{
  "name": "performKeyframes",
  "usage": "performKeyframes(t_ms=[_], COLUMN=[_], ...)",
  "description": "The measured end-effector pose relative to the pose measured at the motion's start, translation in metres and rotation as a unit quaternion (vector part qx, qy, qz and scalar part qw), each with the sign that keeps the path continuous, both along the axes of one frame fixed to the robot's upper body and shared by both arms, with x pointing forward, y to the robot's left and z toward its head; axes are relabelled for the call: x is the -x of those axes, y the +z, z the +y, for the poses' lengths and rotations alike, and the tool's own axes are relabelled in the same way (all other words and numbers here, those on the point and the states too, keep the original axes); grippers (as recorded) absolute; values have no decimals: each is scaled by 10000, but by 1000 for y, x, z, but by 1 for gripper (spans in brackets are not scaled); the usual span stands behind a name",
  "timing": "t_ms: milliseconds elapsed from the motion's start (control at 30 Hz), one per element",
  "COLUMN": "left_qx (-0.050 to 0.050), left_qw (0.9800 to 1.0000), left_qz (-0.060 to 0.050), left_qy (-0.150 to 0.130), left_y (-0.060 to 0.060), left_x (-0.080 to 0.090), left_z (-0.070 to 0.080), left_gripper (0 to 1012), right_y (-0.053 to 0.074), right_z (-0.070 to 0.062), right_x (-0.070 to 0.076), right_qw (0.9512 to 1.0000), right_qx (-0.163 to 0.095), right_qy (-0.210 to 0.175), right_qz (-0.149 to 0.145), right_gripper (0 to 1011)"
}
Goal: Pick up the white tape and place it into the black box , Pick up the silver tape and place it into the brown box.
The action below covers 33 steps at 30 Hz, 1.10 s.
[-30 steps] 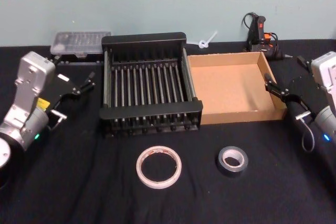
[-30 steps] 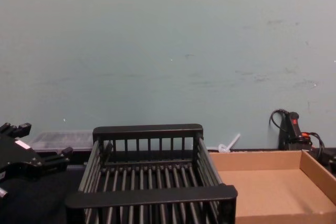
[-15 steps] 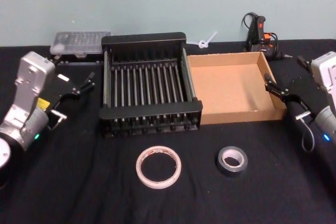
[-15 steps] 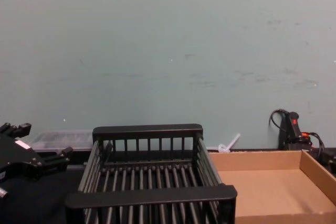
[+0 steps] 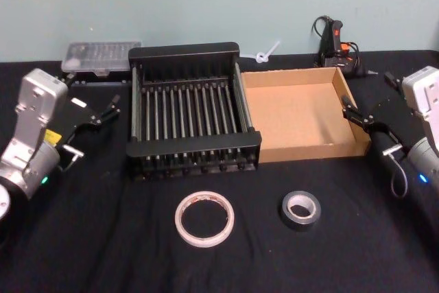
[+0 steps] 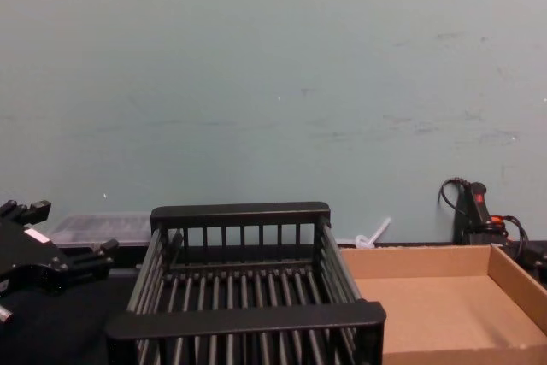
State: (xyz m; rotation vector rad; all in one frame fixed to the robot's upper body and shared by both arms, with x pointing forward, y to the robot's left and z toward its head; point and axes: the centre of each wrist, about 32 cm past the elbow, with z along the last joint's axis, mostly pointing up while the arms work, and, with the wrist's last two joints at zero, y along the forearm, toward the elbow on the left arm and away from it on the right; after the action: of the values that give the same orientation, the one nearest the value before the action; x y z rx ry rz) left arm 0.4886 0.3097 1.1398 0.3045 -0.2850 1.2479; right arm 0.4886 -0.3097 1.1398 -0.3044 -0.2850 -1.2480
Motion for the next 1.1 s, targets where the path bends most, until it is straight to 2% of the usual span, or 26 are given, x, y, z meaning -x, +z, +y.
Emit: performKeyframes(t_ms=[1100], left_qx=[0], left_qw=[10000], left_qz=[-1], left_qy=[0], left_y=[0], left_x=[0], left_z=[0], left_gripper=[1001], right_y=[0], right_z=[0], right_x=[0], right_qw=[10000], right_qx=[0], right_qy=[0], right_qz=[0], right_gripper=[1000])
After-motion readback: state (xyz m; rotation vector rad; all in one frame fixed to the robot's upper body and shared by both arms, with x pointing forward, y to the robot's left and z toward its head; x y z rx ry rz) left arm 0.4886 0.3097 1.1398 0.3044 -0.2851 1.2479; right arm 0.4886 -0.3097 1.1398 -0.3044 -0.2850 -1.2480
